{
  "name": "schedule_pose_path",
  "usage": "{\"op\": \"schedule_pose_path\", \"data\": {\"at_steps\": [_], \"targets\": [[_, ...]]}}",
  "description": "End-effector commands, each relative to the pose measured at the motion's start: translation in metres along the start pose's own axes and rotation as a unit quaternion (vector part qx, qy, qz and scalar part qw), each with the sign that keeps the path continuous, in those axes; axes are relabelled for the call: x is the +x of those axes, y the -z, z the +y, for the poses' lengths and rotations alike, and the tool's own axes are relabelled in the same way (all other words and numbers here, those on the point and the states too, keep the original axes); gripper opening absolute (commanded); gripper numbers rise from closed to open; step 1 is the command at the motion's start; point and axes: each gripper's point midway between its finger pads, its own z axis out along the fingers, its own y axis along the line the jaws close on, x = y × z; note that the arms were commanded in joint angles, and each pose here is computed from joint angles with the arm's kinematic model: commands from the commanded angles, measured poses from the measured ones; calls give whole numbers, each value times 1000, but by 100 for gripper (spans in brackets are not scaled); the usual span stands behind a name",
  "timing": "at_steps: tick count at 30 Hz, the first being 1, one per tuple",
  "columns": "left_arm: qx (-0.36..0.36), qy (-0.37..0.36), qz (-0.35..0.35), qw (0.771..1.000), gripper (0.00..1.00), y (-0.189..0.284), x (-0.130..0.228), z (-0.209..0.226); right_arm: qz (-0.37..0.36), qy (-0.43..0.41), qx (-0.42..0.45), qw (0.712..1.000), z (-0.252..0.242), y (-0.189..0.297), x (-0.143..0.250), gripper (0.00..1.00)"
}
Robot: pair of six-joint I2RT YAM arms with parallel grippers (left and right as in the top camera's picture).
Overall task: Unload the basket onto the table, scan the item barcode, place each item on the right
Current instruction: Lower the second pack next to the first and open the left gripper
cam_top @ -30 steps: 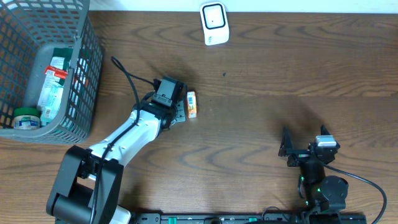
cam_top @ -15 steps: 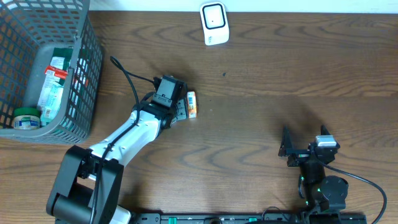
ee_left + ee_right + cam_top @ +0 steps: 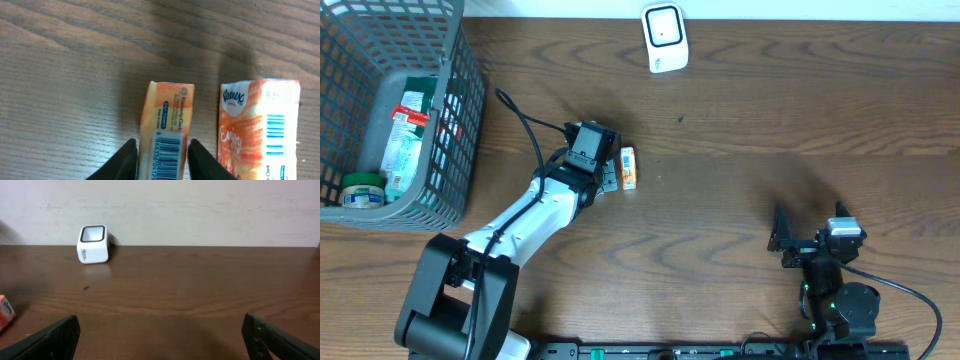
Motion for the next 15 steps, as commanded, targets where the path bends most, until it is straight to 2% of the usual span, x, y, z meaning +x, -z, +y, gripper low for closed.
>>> {"op": "schedule_pose_path", "data": {"at_steps": [1, 6, 15], "targets": [[-16, -5, 8, 1000, 32, -5, 8, 8, 0, 2, 2, 1000, -1, 0, 0, 99], [-16, -5, 8, 1000, 26, -5, 8, 8, 0, 2, 2, 1000, -1, 0, 0, 99], [1, 4, 11, 1000, 25, -5, 8, 2, 0, 2, 2, 1000, -1, 0, 0, 99]]}}
